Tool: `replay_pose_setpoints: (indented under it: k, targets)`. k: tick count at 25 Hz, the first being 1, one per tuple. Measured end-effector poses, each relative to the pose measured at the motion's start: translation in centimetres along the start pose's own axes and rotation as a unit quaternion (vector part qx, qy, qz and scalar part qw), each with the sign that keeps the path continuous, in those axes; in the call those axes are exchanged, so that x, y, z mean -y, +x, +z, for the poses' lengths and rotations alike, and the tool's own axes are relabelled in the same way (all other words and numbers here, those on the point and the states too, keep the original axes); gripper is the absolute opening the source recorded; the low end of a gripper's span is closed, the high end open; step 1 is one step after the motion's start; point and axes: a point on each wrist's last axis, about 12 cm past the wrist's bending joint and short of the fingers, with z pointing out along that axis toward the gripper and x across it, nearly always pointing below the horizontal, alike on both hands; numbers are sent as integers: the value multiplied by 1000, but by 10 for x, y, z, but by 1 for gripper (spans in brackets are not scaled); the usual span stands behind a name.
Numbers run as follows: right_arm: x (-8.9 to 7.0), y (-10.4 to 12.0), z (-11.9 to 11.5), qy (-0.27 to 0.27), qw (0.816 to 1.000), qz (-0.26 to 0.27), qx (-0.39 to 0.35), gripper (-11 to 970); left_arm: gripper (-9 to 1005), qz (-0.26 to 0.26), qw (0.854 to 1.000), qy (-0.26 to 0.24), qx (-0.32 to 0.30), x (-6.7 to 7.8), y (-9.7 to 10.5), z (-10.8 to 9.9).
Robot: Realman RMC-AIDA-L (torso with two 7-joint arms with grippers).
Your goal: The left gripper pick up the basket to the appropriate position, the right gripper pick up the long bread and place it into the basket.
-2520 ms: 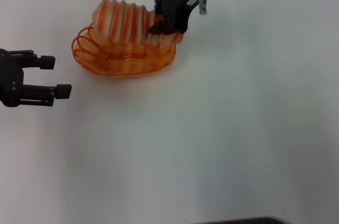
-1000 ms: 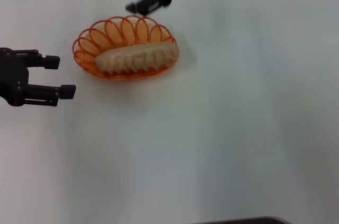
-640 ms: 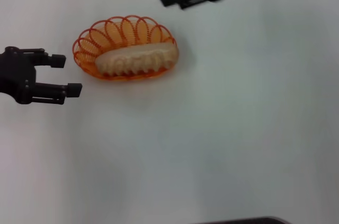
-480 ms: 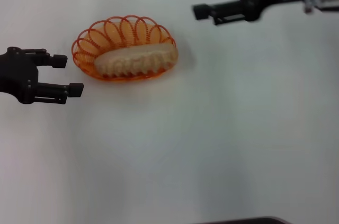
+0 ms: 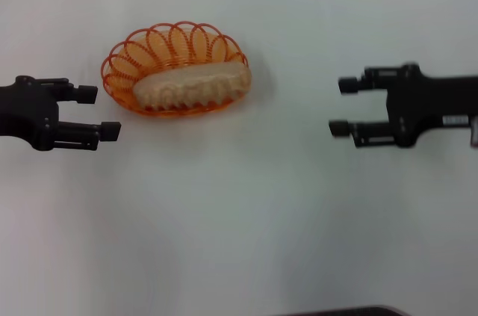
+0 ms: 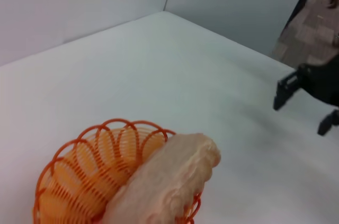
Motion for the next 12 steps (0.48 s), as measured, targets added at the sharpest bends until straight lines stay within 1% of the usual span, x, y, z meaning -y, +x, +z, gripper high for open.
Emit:
replay_pose_setpoints:
  k: [5,12]
  targets:
    - [-8,18,-7,8,1000,-2,-9,758,846,-5,1000,5,-2,0,3,2]
    - [-8,24,-12,15,1000,3,-24,758,846,-7,1000,10,-16,1,6,6]
